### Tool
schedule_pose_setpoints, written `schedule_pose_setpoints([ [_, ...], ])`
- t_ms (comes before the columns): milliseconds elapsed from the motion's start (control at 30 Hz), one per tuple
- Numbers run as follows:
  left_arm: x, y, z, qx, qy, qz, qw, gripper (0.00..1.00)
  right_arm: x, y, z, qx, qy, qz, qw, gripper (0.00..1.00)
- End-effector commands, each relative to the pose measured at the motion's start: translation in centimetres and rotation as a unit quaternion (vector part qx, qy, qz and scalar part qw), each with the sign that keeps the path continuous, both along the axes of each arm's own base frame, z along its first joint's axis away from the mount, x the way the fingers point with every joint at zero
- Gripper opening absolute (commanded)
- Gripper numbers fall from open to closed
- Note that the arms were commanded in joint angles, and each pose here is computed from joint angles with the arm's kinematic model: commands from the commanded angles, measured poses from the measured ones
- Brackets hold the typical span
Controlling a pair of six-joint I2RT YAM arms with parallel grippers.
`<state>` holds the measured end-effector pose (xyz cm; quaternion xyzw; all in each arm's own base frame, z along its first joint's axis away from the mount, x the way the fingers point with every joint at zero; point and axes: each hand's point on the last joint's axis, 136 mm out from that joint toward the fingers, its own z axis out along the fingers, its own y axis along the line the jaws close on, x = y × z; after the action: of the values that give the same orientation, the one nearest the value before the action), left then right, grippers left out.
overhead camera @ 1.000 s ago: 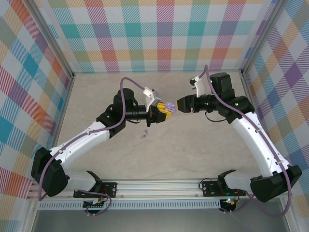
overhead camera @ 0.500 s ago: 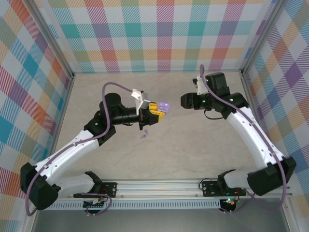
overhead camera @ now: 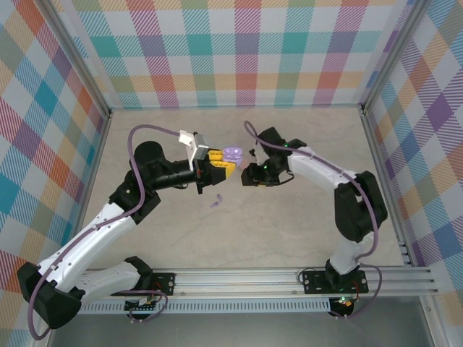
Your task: Insert the wireless bluetooth earbuds into the charging case
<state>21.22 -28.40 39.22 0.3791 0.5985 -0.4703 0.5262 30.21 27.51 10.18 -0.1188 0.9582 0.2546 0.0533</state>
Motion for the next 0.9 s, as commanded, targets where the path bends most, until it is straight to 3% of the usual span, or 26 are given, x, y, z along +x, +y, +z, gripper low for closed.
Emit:
schedule_pose_setpoints([
  [0, -0.2, 0.4, 0.5, -0.009, 0.004, -0.003, 1.0, 0.16, 0.5, 2.6, -0.1, 0.003, 0.003, 0.0, 1.0, 0.46],
  [433, 0.0, 0.2, 0.3, -0.005, 0.005, -0.005, 1.0, 0.15, 0.3, 7.8, -4.4, -0.06, 0.029, -0.01, 0.998, 0.42],
  [867, 0.2, 0.1, 0.1, -0.003, 0.005, -0.002, 1.0, 0.15, 0.1, 9.3, -7.1, -0.138, 0.038, -0.004, 0.99, 0.38],
])
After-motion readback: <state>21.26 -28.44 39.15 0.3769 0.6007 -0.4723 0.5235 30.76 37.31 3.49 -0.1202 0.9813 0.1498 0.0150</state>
